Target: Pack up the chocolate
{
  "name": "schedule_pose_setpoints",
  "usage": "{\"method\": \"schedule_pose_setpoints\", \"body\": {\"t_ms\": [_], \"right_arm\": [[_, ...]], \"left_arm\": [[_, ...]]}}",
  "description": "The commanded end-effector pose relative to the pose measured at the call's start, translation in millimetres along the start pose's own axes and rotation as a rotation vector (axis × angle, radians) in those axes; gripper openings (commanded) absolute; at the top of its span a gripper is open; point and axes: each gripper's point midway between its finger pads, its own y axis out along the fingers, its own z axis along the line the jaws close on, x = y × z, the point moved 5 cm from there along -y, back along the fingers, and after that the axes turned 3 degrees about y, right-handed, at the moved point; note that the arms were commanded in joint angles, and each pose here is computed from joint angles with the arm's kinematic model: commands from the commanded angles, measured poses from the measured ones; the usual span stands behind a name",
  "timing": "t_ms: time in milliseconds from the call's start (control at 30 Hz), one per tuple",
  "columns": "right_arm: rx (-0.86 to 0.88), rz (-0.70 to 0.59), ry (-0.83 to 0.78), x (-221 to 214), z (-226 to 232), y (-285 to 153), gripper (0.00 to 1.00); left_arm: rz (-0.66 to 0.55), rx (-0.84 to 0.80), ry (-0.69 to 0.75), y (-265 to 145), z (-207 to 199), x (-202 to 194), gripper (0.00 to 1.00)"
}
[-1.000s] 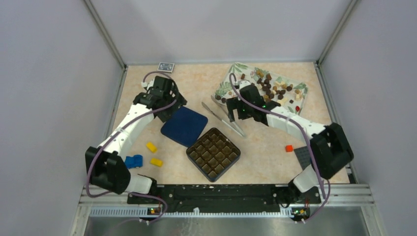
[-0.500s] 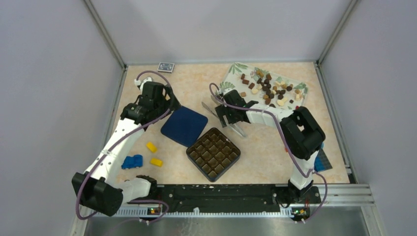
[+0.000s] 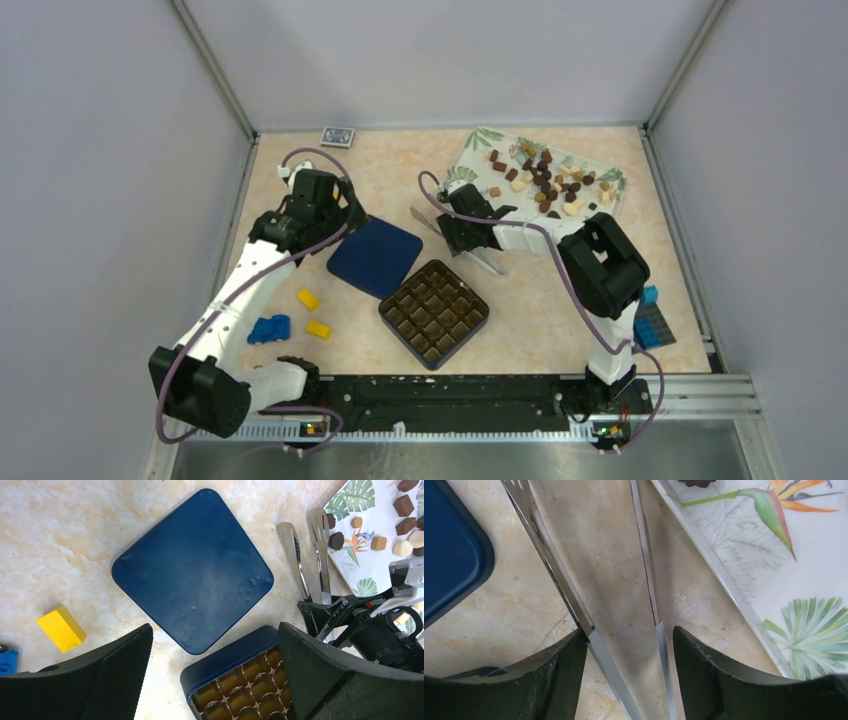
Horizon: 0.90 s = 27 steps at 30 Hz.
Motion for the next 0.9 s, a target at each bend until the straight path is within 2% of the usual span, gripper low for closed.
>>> {"method": "schedule_pose_setpoints", "body": {"t_ms": [0, 233, 400, 533, 600, 667, 733, 800, 867], "right_arm": [[-0.019, -0.026, -0.040, 3, 3, 5, 0.62], [-0.079, 0.013, -0.081, -9, 2, 10, 0.57], [-0.114, 0.009, -0.113, -11, 1, 11, 0.57], [-0.128, 0.015, -0.129, -15, 0, 10, 0.67], [-0.117, 0.011, -0.123, -17, 1, 10, 0.67], [-0.105, 0.008, -0.116, -19, 3, 11, 0.61], [-0.092, 0.008, -0.110, -19, 5, 12, 0.51], [-0.090, 0.009, -0.113, -19, 5, 11, 0.48], [-0.088, 0.007, -0.117, -18, 5, 10, 0.40]], "left_arm": [[-0.009, -0.028, 0.005, 5, -4, 1, 0.99], [-0.007, -0.014, -0.017, 10, -2, -3, 0.99], [0.004, -0.017, -0.038, 12, -1, -8, 0.99], [0.012, -0.009, -0.042, 12, 1, -10, 0.99], [0.015, 0.002, -0.043, 12, 3, -11, 0.99], [0.017, 0.013, -0.043, 12, 5, -12, 0.99], [0.018, 0.021, -0.045, 12, 6, -12, 0.99], [0.019, 0.022, -0.045, 12, 6, -13, 0.99], [0.020, 0.022, -0.050, 11, 6, -13, 0.99]]}}
